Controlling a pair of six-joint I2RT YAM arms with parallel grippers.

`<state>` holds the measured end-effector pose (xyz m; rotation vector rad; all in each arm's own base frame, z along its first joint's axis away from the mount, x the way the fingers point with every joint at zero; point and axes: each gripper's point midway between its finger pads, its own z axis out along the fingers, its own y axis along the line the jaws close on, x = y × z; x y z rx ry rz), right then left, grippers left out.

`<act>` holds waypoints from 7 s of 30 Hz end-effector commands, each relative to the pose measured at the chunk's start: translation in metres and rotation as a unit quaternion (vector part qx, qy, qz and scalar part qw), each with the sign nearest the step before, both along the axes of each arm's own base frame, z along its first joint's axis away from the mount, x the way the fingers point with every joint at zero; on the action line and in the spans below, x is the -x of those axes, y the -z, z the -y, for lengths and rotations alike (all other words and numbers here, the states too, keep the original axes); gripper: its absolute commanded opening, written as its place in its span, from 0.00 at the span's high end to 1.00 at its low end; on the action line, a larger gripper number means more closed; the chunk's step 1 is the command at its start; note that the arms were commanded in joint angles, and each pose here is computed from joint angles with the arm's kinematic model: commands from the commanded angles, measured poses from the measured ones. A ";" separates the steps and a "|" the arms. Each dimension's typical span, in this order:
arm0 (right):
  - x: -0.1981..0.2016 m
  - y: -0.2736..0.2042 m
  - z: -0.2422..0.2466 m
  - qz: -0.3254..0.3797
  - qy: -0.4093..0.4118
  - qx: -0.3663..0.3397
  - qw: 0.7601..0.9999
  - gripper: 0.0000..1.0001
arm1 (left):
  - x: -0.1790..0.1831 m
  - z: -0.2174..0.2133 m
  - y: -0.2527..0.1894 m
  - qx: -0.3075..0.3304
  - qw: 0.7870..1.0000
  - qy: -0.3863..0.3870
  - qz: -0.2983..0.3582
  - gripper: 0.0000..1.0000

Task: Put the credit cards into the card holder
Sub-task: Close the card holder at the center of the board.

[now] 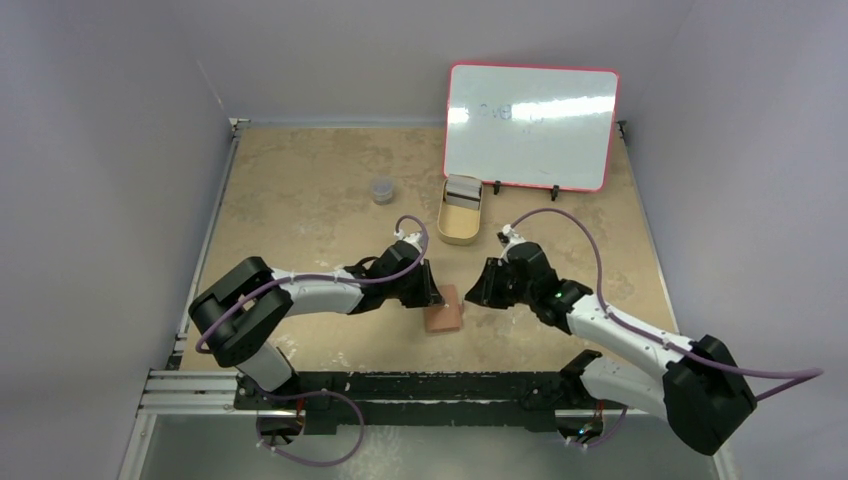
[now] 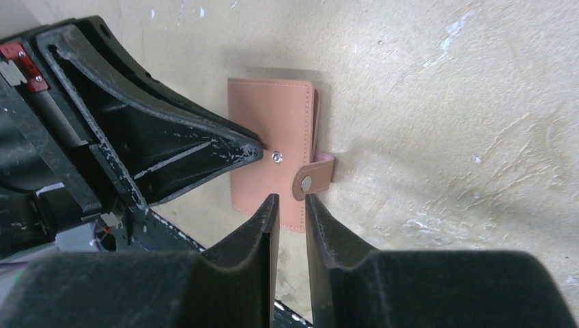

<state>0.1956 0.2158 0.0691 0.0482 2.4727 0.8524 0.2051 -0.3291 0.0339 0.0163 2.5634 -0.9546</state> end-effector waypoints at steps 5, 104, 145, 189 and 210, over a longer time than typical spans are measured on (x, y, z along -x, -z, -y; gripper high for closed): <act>-0.010 0.006 0.007 0.005 0.011 0.006 1.000 0.78 | -0.005 -0.003 -0.002 -0.001 1.000 -0.012 0.020 0.89; -0.024 0.012 -0.036 0.006 -0.050 -0.070 0.996 0.75 | -0.004 -0.044 0.023 -0.102 0.991 -0.087 -0.011 0.82; -0.011 0.021 -0.025 -0.012 -0.032 -0.039 0.999 0.79 | -0.004 -0.031 0.015 -0.074 0.994 -0.074 -0.014 0.83; -0.014 0.028 -0.044 -0.014 -0.046 0.030 0.998 0.84 | -0.001 -0.023 0.010 -0.046 0.997 -0.066 -0.016 0.83; -0.014 0.017 -0.040 -0.005 -0.039 0.028 0.999 0.82 | 0.000 -0.027 0.014 -0.052 0.996 -0.068 -0.016 0.83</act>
